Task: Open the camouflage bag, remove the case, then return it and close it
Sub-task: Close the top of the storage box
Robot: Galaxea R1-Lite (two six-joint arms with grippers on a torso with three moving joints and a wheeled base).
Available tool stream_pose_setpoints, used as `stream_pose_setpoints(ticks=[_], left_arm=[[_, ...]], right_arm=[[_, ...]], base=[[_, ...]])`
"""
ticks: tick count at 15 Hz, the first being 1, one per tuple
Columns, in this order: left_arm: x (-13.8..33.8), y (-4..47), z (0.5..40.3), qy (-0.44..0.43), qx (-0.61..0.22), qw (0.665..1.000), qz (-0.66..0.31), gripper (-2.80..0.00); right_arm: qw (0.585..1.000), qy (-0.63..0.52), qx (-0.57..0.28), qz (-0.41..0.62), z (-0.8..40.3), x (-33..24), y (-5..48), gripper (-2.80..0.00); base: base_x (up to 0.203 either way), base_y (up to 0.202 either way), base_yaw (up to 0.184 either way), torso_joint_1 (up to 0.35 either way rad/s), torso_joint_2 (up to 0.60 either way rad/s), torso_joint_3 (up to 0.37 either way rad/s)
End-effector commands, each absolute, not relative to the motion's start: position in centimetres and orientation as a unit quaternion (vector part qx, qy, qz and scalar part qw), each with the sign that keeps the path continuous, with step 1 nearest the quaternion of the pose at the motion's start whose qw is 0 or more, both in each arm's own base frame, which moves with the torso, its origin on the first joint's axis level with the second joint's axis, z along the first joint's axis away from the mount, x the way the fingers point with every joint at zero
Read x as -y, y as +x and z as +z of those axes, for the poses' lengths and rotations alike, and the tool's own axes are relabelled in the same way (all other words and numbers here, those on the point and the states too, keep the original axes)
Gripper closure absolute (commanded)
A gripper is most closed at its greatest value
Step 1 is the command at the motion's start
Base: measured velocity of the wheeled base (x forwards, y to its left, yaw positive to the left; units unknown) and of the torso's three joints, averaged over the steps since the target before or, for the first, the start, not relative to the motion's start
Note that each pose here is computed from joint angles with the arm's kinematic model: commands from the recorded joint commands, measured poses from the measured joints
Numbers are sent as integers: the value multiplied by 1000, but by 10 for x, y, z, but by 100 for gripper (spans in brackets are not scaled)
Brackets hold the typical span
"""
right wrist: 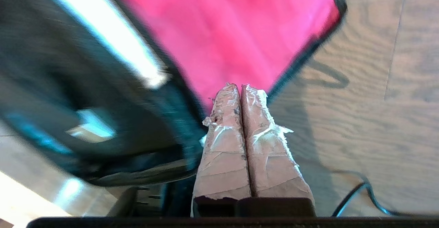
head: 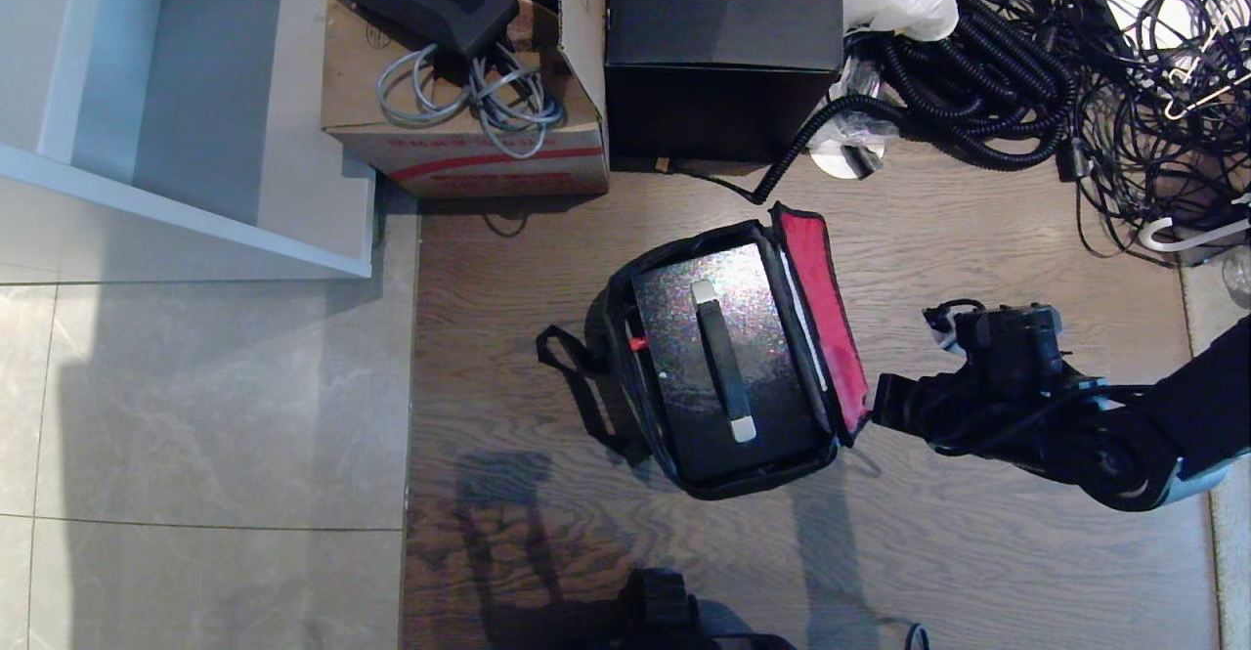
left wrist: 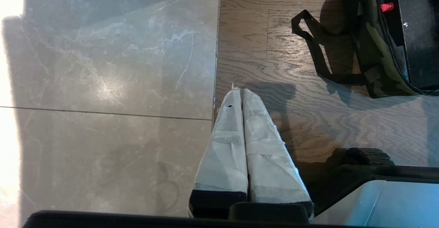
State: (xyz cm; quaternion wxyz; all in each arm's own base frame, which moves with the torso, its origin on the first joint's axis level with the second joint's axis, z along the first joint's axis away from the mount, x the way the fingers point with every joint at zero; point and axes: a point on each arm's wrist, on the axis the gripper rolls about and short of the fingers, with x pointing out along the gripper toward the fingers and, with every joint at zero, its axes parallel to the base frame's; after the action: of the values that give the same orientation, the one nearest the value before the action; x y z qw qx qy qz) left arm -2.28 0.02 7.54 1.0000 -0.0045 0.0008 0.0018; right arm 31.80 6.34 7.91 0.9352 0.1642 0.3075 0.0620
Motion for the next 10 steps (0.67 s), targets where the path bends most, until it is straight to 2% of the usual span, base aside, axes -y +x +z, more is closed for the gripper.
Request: stream_pose_setpoints(ticks=[1, 4, 10], left_arm=[[0, -23, 75, -5, -1, 1000, 2, 0], [0, -23, 75, -5, -1, 1000, 2, 0], [0, -23, 75, -5, -1, 1000, 2, 0]], right_arm=[[940, 172, -282, 86, 101, -64, 307, -280], [932, 175, -295, 119, 99, -85, 296, -280], [926, 176, -326, 67, 67, -106, 305, -280]], base=[[0, 0, 0, 0, 0, 0], [0, 0, 0, 0, 0, 0], [0, 0, 0, 0, 0, 0]])
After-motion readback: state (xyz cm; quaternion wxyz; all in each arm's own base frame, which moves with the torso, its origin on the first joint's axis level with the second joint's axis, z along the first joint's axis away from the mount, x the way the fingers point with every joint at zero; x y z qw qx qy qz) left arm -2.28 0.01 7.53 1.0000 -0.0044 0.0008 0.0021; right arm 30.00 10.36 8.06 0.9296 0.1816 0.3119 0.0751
